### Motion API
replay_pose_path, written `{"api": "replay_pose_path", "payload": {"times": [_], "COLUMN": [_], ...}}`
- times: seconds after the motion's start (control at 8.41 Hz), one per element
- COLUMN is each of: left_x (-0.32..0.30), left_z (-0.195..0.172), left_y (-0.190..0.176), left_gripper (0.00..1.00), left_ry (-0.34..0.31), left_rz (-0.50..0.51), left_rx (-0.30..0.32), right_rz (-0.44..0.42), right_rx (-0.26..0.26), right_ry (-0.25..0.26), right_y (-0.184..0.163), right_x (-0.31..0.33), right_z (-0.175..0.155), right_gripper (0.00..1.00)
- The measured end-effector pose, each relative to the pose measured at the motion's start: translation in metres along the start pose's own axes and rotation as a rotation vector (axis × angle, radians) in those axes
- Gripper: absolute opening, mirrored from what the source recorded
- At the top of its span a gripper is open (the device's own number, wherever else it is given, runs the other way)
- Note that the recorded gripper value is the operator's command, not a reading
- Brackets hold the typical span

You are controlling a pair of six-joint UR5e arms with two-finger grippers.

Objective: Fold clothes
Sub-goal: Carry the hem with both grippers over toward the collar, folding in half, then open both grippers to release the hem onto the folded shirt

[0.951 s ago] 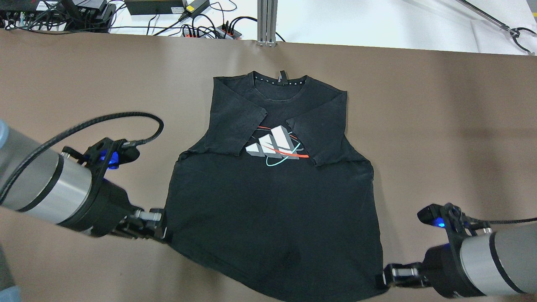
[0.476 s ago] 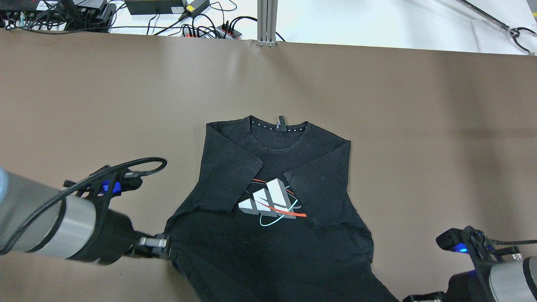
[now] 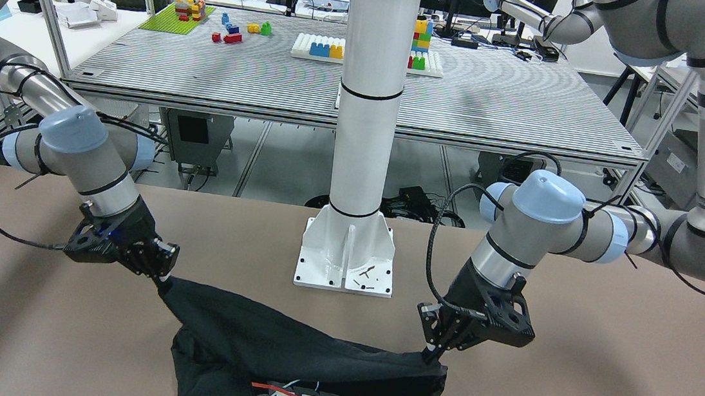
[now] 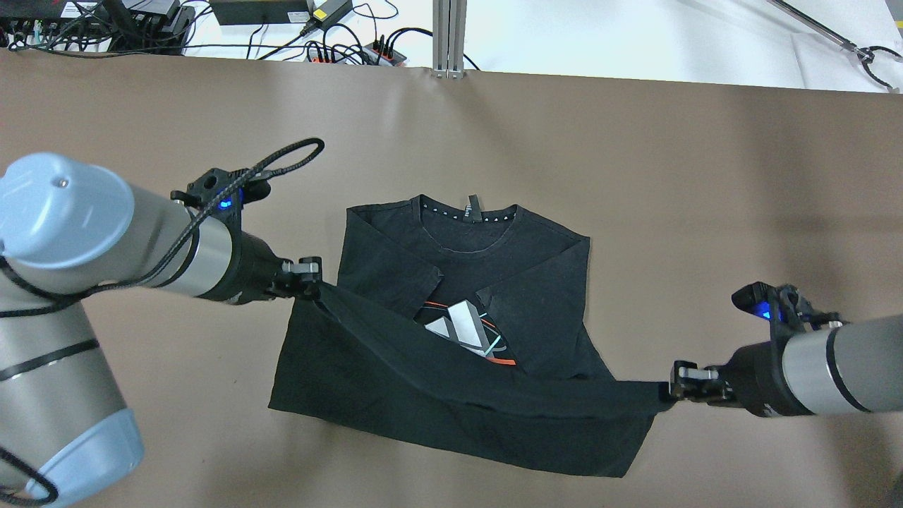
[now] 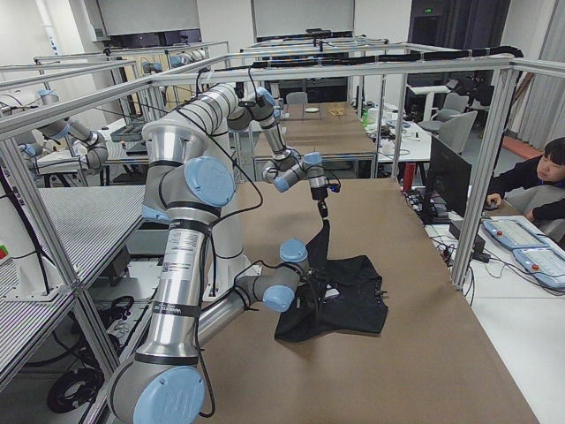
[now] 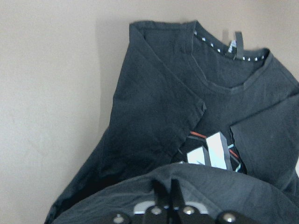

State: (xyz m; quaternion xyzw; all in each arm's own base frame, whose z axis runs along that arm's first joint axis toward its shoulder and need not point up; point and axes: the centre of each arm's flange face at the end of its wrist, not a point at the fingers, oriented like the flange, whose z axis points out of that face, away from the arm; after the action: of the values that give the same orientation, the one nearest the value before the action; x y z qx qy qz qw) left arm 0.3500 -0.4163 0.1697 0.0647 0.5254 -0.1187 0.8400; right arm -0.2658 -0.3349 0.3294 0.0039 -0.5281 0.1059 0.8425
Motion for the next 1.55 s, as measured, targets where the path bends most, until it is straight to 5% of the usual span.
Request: {"api": "replay_pose_path", "payload": {"times": [0.48, 1.19, 1.31, 1.43, 1.55], "left_x": [0.005, -0.002, 0.000, 0.000, -0.005], "left_z": [0.019, 0.111, 0.132, 0.151, 0.164], "left_y": [-0.079, -0.193, -0.210, -0.222, -0.231], "left_gripper": [0.00, 0.01, 0.27, 0.78, 0.94], "left_ry": [-0.064, -0.119, -0.136, -0.152, -0.163], "left_rz": [-0.073, -0.073, -0.056, -0.037, -0.012], "left_rx": [0.088, 0.150, 0.156, 0.157, 0.161], "right_rz": [0.028, -0.014, -0.014, -0.024, -0.031], "right_rx": [0.132, 0.163, 0.155, 0.145, 0.137], "right_ry": [0.041, 0.168, 0.194, 0.221, 0.244], "right_y": [-0.070, -0.148, -0.159, -0.169, -0.177], "right_x": [-0.007, -0.041, -0.037, -0.031, -0.026], "right_z": [0.033, 0.070, 0.086, 0.101, 0.113], "right_gripper": [0.00, 0.00, 0.44, 0.85, 0.94]}}
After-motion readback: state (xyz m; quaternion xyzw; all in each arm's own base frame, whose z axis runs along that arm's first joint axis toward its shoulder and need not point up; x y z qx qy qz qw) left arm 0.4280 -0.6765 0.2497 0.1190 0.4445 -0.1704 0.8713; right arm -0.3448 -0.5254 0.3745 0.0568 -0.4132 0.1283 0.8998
